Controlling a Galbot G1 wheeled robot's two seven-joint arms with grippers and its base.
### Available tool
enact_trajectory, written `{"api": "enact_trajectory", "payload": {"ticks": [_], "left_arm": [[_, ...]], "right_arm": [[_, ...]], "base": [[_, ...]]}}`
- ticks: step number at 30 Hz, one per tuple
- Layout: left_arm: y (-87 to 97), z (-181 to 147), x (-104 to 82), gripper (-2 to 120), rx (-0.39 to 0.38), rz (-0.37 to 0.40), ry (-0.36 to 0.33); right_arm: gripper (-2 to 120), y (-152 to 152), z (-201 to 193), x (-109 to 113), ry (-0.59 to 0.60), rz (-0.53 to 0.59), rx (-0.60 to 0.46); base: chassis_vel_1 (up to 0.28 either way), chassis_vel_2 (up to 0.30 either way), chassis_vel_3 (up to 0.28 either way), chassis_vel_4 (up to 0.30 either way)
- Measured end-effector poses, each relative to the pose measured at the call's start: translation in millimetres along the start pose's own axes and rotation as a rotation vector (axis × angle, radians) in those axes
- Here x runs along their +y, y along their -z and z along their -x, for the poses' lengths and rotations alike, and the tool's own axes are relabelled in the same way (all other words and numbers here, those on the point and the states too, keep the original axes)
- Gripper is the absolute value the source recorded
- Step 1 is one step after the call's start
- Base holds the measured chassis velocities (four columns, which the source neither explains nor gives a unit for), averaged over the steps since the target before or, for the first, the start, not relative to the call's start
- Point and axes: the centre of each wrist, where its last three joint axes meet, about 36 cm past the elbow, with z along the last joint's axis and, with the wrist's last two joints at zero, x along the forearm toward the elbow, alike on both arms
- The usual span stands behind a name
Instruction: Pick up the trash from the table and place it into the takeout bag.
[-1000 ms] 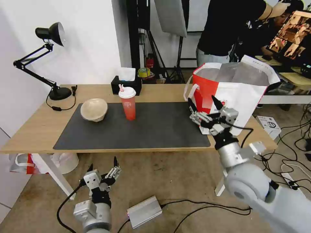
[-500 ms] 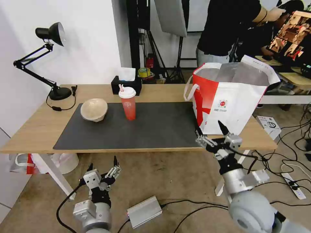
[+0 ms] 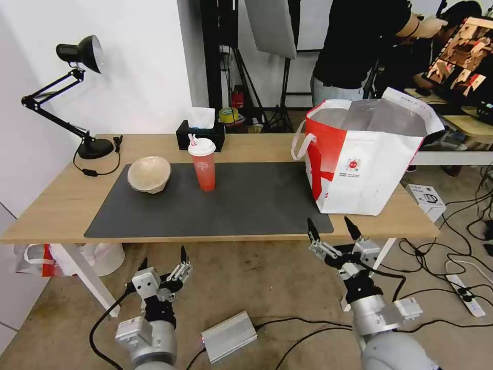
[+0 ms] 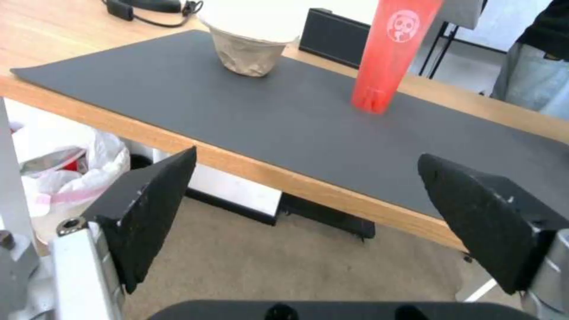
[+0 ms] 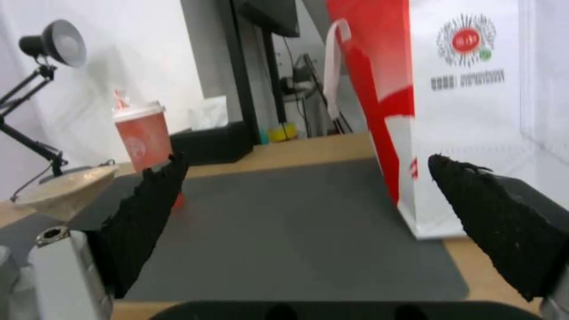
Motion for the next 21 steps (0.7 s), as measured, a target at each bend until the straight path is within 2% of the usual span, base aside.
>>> {"api": "enact_trajectory", "payload": {"ticks": [11,21], "left_arm": [[5.1,1.8,3.7,100,-0.011,-0.011,0.010],[1.7,-1.5,0.8,100,0.003,-0.011,0.008]], "right_arm": [[100,-11.7,-14.2,4.8,-0.015,0.008,0.034],[100,-20.8,-23.4,9.1,-0.028,-0.018,0.046]], "base": [[0.000,0.000,0.000,0.000],[0.000,0.000,0.000,0.000]]}}
